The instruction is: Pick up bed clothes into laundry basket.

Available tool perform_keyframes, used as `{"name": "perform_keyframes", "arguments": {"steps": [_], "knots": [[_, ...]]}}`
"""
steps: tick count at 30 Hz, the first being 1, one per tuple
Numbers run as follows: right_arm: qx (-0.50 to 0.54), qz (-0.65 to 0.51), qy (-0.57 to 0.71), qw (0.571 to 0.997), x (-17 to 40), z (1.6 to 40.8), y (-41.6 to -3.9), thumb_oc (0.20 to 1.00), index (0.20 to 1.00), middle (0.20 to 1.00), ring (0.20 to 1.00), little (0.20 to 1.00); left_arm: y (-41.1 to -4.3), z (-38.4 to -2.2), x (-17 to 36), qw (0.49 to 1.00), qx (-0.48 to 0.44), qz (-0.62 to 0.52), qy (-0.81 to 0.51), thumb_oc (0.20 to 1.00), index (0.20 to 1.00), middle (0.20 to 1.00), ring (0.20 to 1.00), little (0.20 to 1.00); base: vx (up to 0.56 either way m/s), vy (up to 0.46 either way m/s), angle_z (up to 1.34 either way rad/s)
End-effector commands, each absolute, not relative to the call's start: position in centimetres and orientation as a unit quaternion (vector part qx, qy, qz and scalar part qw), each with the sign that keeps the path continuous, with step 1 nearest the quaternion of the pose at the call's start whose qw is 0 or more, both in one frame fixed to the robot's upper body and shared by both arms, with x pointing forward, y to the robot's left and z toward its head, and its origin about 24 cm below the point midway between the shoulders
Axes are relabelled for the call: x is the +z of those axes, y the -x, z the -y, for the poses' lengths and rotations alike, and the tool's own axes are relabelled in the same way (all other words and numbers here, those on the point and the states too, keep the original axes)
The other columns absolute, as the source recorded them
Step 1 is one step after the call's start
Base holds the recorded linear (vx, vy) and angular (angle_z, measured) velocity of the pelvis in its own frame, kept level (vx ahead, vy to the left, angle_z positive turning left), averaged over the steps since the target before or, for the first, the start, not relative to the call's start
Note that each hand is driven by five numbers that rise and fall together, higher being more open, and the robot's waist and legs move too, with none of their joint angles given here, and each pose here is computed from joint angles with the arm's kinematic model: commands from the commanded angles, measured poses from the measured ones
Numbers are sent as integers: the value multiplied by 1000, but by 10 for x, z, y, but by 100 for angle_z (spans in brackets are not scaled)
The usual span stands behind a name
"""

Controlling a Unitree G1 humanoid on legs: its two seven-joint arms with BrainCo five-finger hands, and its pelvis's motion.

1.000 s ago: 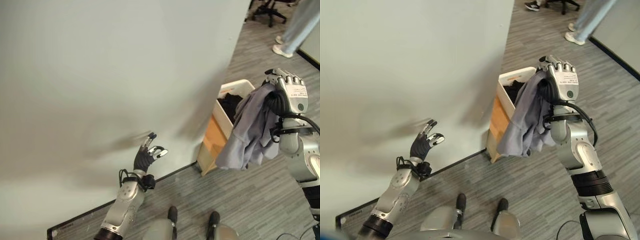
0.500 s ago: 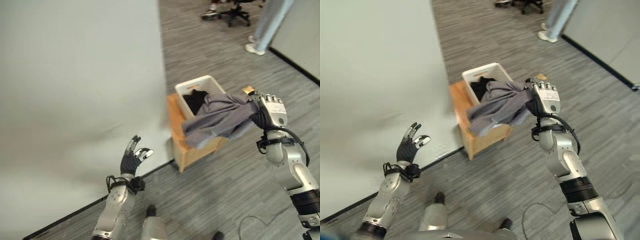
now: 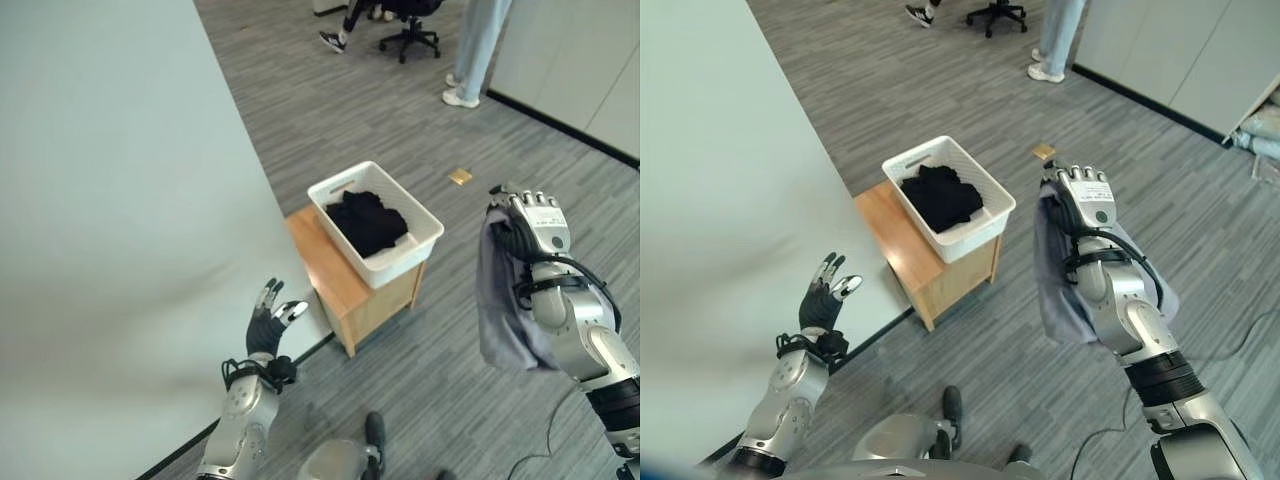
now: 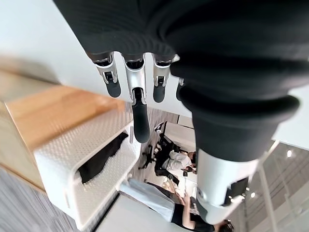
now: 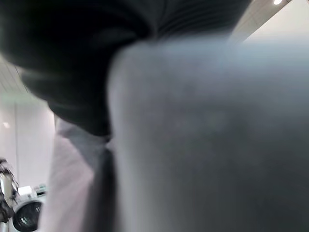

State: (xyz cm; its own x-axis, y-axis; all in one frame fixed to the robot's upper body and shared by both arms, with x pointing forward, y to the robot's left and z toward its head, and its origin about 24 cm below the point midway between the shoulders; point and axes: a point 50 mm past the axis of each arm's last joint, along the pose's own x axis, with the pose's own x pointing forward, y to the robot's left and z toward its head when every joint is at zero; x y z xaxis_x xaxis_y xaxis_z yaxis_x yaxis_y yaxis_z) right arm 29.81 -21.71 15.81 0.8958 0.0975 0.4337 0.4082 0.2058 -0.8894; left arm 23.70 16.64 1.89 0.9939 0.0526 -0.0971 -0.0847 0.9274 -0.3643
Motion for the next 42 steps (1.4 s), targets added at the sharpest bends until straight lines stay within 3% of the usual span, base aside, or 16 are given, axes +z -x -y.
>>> {"name": "perform_keyframes", "arguments": {"steps": [1,9,18,26,42], "knots": [[-174,309,616,703,227,216,-305,200,200,200,200,200,-243,-161,42,986,-10,10,168,1000,1000,1000,1000,1000,221,-112,153],[-201,313,621,690,237,222,-307,200,200,200,200,200,-249,-157,48,988,-40,26,145,1000,1000,1000,1000,1000,299,-236,98],[-203,284,597,722,228,226,-318,200,200,200,200,200,-246,-162,37,988,-24,-3,152,1000,1000,1000,1000,1000,171,-228,61],[-215,217,637,708,210,256,-317,200,200,200,200,200,-236,-168,26,986,-10,-27,165,1000,1000,1000,1000,1000,180,3,14],[-195,218,619,729,201,240,-325,200,200,200,200,200,-234,-166,16,983,-5,-52,176,1000,1000,1000,1000,1000,33,37,6]]}}
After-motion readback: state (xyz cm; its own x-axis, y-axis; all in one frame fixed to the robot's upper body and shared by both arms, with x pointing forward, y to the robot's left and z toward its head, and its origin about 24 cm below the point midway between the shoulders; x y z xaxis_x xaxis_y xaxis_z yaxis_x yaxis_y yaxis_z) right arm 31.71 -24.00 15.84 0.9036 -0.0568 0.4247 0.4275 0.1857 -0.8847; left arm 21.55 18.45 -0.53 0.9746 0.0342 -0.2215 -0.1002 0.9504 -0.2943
